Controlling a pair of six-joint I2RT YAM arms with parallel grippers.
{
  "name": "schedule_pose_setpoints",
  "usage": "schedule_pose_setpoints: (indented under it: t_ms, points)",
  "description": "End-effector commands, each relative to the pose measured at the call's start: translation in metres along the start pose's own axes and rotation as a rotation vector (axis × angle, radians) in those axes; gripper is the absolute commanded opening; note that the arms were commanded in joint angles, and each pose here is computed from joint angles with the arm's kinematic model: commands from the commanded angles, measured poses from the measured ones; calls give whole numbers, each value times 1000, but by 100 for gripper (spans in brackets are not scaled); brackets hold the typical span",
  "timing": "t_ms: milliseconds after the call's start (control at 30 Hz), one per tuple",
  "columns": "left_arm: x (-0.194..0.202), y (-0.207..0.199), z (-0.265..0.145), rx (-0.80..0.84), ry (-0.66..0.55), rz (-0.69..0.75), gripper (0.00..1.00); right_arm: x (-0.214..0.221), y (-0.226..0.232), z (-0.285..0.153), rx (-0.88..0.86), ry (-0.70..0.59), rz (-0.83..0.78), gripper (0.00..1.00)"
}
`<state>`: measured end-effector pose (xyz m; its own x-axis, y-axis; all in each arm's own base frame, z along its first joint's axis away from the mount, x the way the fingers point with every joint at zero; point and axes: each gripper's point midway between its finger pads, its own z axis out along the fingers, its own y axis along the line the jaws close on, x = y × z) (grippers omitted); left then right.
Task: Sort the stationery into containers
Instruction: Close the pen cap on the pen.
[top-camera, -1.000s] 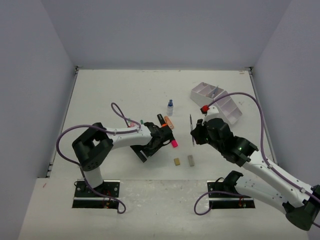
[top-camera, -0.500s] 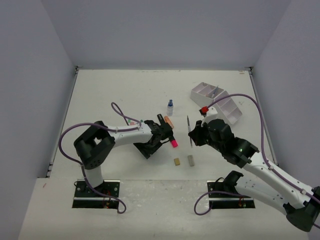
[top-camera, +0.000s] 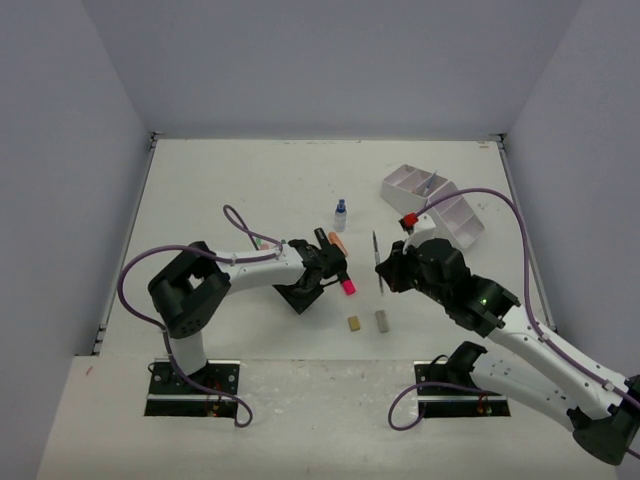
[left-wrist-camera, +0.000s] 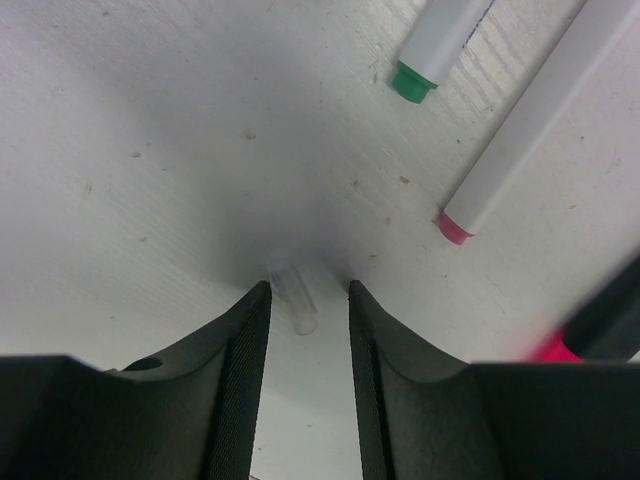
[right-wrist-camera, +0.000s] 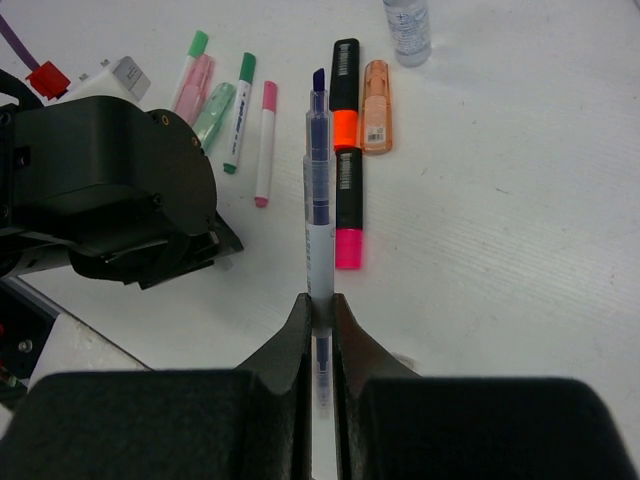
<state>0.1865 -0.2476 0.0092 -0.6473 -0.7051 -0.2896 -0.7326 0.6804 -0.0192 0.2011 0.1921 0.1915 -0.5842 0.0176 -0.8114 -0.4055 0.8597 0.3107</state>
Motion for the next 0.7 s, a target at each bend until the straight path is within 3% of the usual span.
schedule_pose_setpoints:
  t_ms: [0,233,500,567,667]
  points:
    - [8,-13,16,29,27,-21,34,-9,8,-3,-48,-38,-11,0]
    - [9,-11,21,43,37,-6,0,-8,11,-4,-66,-36,-14,0]
    - [-3,-19,10,188,-6,106,0,-7,17,-9,-113,-45,-1,0]
    - [-18,-41,-14,335,-72,202,0,-3,22,-7,-144,-36,3,0]
    - [-58,-66,-57,496,-277,295,0,11,32,0,-209,6,14,0]
